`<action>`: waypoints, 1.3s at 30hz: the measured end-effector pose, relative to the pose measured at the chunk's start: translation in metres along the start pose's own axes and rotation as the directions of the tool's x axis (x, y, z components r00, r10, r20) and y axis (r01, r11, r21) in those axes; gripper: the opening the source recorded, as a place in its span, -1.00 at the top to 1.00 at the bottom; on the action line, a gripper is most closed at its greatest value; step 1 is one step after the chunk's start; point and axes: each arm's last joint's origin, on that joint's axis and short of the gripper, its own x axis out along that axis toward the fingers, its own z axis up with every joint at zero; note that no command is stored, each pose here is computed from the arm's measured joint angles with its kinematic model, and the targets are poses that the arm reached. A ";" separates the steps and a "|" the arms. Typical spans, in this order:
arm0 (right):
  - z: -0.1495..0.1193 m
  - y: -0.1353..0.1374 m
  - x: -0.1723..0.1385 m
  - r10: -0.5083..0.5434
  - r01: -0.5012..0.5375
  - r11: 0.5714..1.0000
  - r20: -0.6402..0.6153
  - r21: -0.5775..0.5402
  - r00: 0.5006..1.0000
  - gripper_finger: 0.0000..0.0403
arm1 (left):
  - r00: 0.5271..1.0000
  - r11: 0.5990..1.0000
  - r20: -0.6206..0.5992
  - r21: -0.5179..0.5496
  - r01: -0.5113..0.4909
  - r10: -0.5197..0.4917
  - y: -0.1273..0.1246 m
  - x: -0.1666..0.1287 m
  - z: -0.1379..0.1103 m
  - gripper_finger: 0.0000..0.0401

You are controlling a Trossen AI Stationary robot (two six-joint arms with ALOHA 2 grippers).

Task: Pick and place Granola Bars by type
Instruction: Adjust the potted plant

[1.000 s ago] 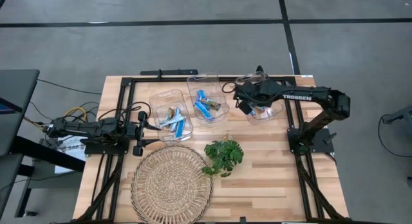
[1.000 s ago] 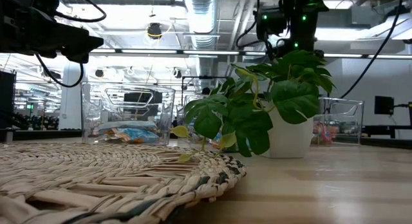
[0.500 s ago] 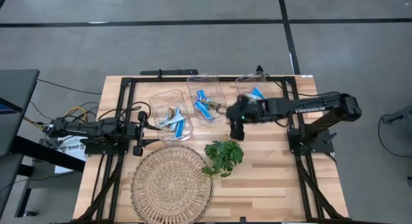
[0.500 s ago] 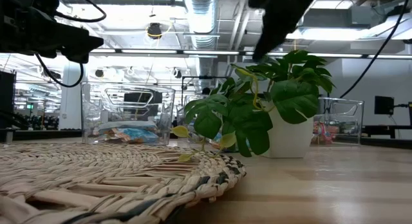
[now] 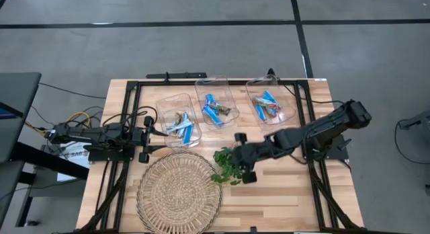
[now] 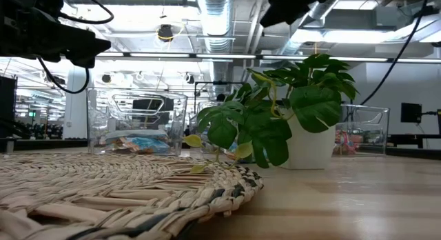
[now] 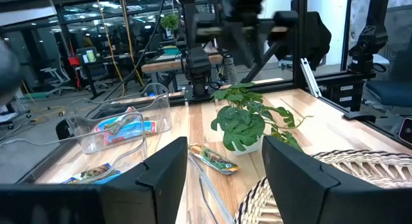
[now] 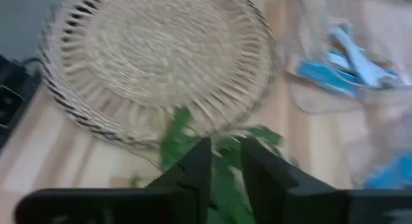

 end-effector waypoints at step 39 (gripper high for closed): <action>0.020 -0.005 0.097 0.161 -0.155 0.987 -0.353 0.045 0.922 1.00 | 1.000 1.000 -0.008 0.002 0.001 -0.001 0.000 0.000 -0.001 0.02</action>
